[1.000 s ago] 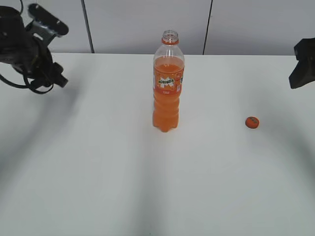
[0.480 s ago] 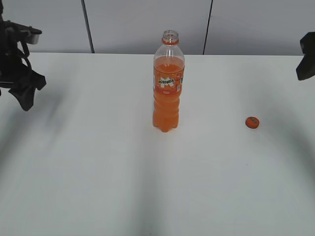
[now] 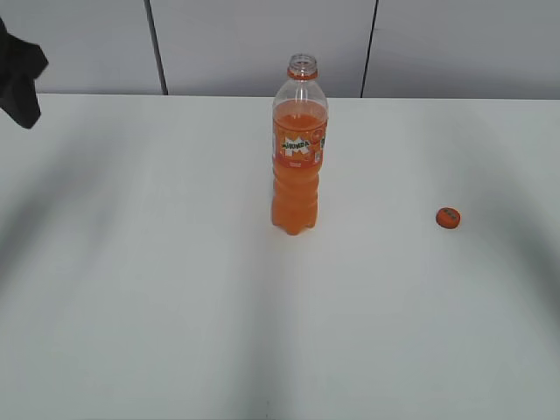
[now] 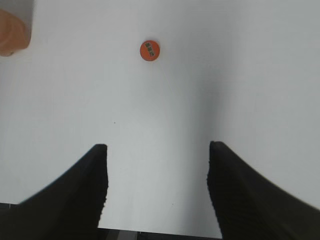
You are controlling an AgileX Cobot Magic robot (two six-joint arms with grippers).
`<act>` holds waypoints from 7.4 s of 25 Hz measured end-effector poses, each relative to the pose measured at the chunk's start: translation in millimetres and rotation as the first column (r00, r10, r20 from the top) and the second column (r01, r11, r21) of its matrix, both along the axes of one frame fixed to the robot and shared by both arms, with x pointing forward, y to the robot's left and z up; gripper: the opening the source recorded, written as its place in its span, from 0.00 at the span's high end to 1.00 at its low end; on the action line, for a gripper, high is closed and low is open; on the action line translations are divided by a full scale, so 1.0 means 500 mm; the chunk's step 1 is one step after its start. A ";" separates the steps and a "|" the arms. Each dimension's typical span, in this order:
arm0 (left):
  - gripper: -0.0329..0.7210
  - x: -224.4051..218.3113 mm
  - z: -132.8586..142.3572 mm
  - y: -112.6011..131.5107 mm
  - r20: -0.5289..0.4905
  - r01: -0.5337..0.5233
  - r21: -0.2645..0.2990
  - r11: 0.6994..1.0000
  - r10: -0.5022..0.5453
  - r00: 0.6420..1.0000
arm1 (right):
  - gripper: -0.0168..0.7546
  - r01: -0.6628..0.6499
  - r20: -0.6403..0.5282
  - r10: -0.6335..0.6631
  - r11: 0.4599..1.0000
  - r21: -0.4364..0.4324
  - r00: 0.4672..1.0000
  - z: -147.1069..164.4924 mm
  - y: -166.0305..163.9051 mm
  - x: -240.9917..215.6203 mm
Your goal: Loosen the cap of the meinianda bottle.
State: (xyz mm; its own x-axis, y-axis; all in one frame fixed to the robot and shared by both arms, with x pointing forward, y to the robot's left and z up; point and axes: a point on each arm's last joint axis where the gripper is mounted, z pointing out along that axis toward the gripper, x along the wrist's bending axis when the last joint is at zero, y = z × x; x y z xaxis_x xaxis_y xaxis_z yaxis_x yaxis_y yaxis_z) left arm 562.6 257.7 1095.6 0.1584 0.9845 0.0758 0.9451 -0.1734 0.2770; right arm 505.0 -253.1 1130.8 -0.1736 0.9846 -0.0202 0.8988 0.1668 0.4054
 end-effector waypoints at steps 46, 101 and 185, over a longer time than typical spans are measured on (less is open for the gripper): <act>0.31 -0.489 -0.057 0.071 0.442 0.037 -0.087 0.996 0.005 0.897 | 0.37 -0.020 0.153 0.019 1.000 0.011 0.988 -0.147 -0.057 -0.318; 0.32 -0.669 -0.047 0.095 0.770 0.096 -0.150 0.984 0.055 0.636 | 0.38 -0.038 0.512 -0.005 0.997 0.073 0.859 -0.185 -0.087 -0.492; 0.33 -0.672 -0.048 0.092 0.772 0.018 -0.155 0.988 0.110 0.627 | 0.38 0.089 0.618 -0.127 0.992 0.092 0.775 -0.182 -0.094 -0.529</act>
